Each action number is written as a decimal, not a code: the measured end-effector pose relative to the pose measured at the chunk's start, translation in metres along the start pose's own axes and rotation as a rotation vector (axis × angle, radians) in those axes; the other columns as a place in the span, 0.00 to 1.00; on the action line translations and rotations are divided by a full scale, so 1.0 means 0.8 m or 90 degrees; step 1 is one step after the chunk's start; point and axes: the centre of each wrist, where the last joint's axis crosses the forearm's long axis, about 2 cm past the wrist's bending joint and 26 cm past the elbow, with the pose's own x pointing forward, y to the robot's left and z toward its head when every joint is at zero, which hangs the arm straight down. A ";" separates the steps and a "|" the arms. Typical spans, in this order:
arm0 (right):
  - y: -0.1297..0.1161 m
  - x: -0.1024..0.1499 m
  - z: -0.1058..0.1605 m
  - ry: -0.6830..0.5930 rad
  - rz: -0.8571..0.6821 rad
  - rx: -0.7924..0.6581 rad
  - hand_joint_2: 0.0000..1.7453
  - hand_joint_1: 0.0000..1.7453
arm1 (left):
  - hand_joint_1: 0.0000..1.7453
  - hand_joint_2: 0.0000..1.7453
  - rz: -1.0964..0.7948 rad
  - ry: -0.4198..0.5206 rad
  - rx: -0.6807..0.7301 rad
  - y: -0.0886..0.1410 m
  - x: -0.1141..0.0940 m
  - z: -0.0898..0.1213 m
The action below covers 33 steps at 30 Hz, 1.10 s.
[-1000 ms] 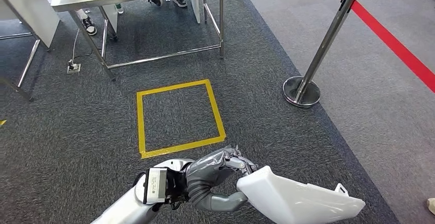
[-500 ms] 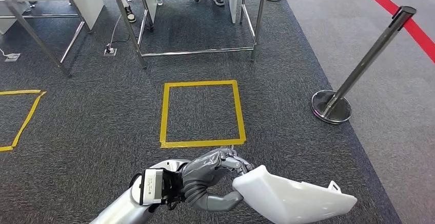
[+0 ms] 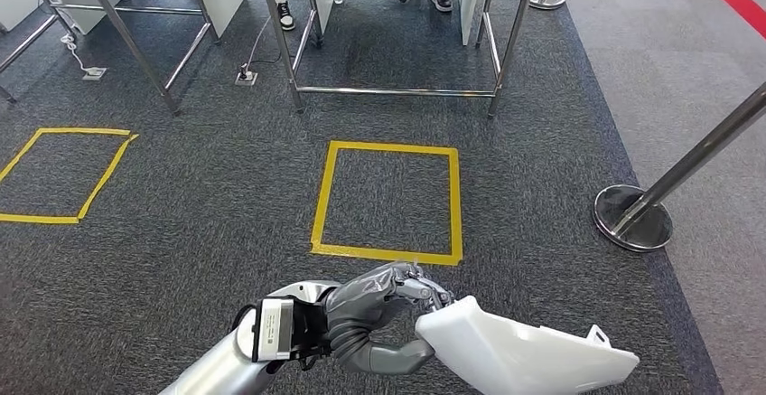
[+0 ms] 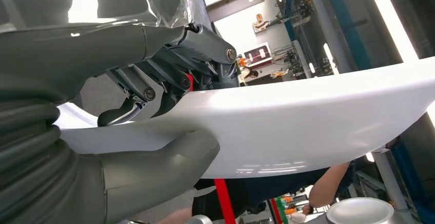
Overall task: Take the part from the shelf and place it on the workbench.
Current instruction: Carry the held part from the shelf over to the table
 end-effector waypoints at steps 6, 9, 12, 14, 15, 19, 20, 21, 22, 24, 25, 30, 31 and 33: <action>0.003 0.003 0.000 -0.012 0.002 -0.003 0.00 0.00 | 1.00 1.00 -0.005 0.000 -0.003 0.000 0.001 0.000; 0.005 0.003 0.000 -0.013 0.004 -0.002 0.00 0.00 | 1.00 1.00 -0.006 0.000 -0.004 0.000 0.001 0.000; 0.005 0.003 0.000 -0.014 0.005 -0.002 0.00 0.00 | 1.00 1.00 -0.006 0.000 -0.004 0.000 0.001 0.000; 0.005 0.003 0.000 -0.014 0.005 -0.002 0.00 0.00 | 1.00 1.00 -0.007 0.000 -0.004 0.000 0.002 -0.001; 0.005 0.003 0.000 -0.015 0.005 -0.002 0.00 0.00 | 1.00 1.00 -0.007 0.000 -0.005 0.000 0.002 -0.001; 0.005 0.003 0.000 -0.016 0.005 -0.003 0.00 0.00 | 1.00 1.00 -0.008 -0.001 -0.005 0.000 0.002 -0.001; 0.005 0.003 0.000 -0.016 0.005 -0.003 0.00 0.00 | 1.00 1.00 -0.008 -0.002 -0.006 0.000 0.003 -0.001; 0.005 0.003 0.000 -0.016 0.005 -0.003 0.00 0.00 | 1.00 1.00 -0.008 -0.003 -0.006 0.000 0.003 -0.001; 0.005 0.003 0.000 -0.017 0.005 -0.003 0.00 0.00 | 1.00 1.00 -0.009 -0.003 -0.006 0.000 0.003 -0.002; 0.005 0.004 0.000 -0.017 0.006 -0.003 0.00 0.00 | 1.00 1.00 -0.009 -0.004 -0.006 0.000 0.004 -0.002; 0.005 0.004 0.000 -0.018 0.006 -0.003 0.00 0.00 | 1.00 1.00 -0.009 -0.004 -0.007 0.000 0.004 -0.002; 0.007 0.005 0.000 -0.024 0.009 -0.003 0.00 0.00 | 1.00 1.00 -0.011 -0.010 -0.009 0.000 0.006 -0.004; 0.007 0.005 0.000 -0.024 0.010 -0.003 0.00 0.00 | 1.00 1.00 -0.012 -0.014 -0.010 0.000 0.008 -0.005; 0.008 0.006 0.000 -0.026 0.010 -0.003 0.00 0.00 | 1.00 1.00 -0.011 -0.016 -0.011 0.000 0.008 -0.007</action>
